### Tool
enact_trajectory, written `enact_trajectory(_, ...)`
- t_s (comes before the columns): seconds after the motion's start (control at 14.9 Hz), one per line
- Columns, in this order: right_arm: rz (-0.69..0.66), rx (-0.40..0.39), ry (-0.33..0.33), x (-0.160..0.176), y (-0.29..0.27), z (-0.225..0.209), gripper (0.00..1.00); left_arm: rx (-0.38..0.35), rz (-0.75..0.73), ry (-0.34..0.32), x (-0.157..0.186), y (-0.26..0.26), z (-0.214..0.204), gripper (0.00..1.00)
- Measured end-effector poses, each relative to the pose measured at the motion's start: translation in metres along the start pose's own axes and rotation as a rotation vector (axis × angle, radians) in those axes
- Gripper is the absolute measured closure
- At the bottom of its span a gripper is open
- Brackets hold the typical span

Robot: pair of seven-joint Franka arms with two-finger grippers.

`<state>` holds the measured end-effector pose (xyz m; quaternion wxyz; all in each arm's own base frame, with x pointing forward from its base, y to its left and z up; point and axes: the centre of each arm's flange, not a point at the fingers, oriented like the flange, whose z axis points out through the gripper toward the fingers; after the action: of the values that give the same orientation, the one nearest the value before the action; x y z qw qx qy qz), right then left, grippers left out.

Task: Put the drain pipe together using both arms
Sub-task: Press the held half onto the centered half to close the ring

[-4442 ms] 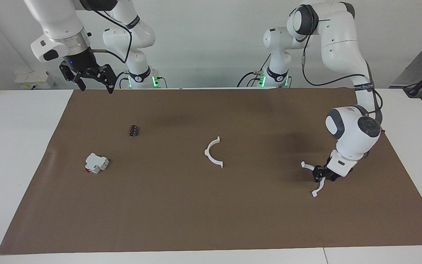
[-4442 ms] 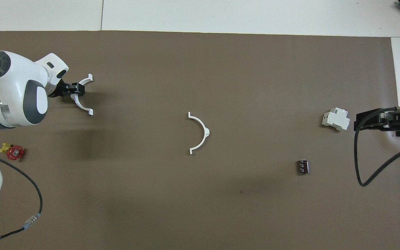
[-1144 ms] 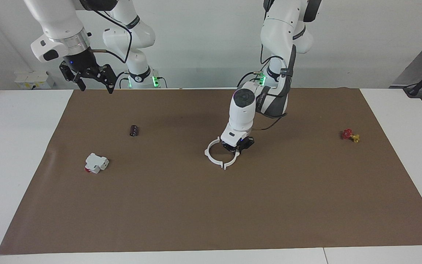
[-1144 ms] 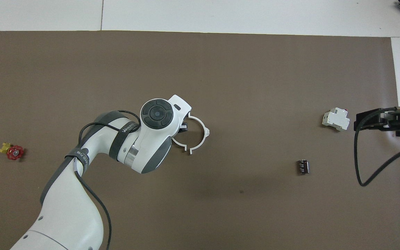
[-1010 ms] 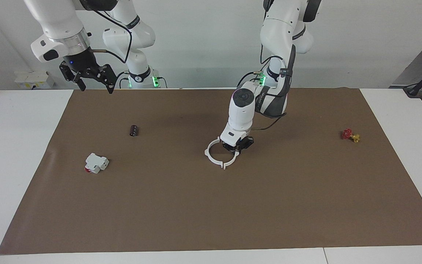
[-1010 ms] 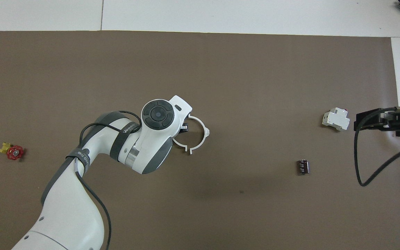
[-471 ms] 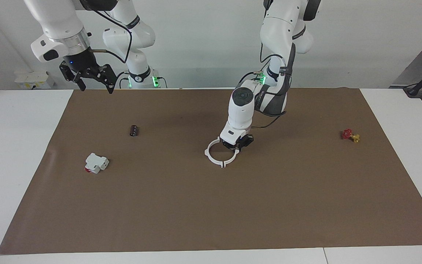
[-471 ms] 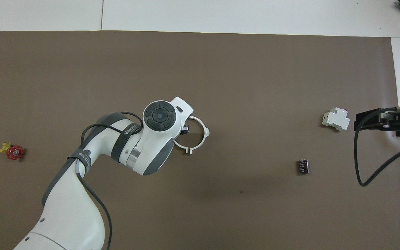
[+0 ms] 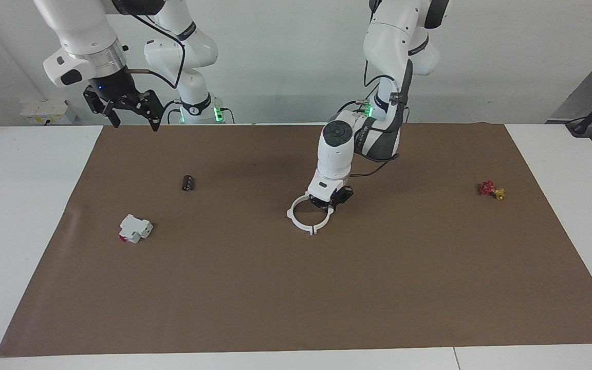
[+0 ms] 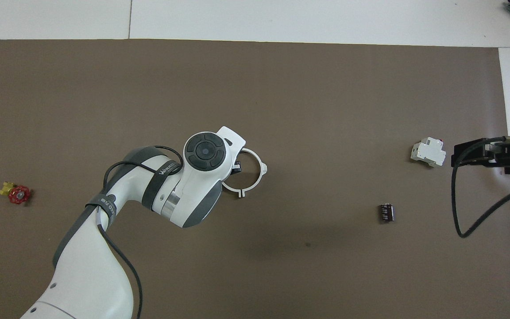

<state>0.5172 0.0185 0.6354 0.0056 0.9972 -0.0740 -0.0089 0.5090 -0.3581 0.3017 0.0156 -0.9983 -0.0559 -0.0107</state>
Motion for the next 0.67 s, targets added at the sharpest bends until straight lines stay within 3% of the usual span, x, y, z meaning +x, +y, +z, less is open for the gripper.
enact_trajectory(0.67, 0.000, 0.000, 0.000, 0.0000, 0.0000, 0.0000, 0.00, -0.022, -0.006, 0.022, -0.0021, 0.0002, 0.0048, 0.79)
